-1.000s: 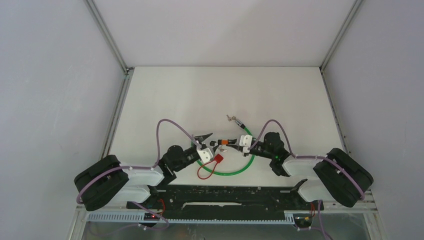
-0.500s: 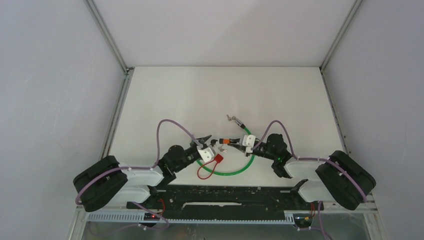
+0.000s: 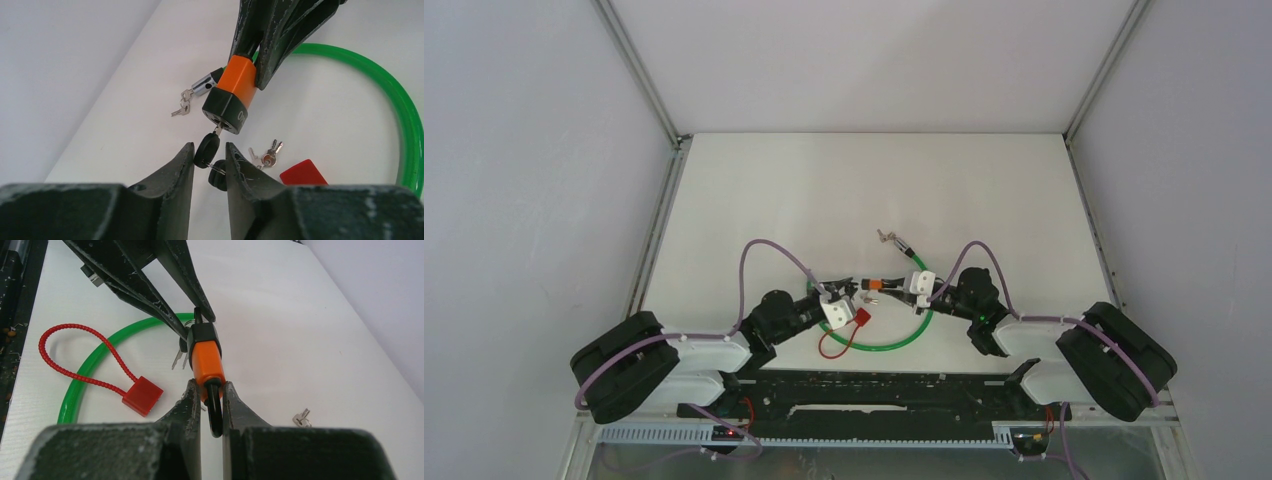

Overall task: Lock with the key
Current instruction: Lock the lock.

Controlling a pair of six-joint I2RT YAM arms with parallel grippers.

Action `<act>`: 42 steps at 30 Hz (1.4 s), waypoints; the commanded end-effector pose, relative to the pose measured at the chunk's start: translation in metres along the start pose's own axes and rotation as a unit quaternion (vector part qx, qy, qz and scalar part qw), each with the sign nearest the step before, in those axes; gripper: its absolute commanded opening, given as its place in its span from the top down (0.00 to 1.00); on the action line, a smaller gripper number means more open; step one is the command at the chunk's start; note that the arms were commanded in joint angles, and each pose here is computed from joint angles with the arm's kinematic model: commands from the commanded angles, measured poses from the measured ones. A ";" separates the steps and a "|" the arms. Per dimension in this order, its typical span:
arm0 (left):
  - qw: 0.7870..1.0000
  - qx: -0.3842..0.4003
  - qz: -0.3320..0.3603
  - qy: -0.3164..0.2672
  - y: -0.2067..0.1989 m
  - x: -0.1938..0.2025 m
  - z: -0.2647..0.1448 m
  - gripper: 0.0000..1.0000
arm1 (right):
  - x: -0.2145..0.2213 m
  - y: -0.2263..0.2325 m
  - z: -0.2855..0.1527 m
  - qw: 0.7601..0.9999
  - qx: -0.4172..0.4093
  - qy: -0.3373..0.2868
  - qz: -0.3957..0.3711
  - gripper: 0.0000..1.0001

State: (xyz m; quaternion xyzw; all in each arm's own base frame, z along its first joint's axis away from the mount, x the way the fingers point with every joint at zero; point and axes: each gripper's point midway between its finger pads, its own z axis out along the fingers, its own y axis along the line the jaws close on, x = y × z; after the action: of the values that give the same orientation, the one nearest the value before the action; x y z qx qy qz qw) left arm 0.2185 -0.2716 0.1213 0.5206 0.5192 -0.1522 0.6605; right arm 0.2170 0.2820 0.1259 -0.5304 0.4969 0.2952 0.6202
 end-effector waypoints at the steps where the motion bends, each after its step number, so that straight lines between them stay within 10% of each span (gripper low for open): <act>1: 0.999 -0.004 0.012 -0.030 0.010 -0.021 0.007 0.73 | -0.031 -0.013 0.002 0.998 0.013 -0.052 -0.037 1.00; 6: 1.000 0.008 0.012 -0.014 0.008 -0.018 0.010 0.99 | -0.030 -0.015 0.002 0.998 0.021 -0.050 -0.036 1.00; 42: 0.989 -0.097 0.077 0.080 0.043 0.023 -0.008 1.00 | 0.003 -0.088 -0.051 0.953 0.288 0.068 -0.064 1.00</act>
State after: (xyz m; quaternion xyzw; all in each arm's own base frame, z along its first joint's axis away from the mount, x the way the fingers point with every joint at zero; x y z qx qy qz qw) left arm 0.2405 -0.2694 0.1301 0.5306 0.5150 -0.0735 0.6692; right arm 0.2308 0.2695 0.1324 -0.4975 0.5244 0.1995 0.6616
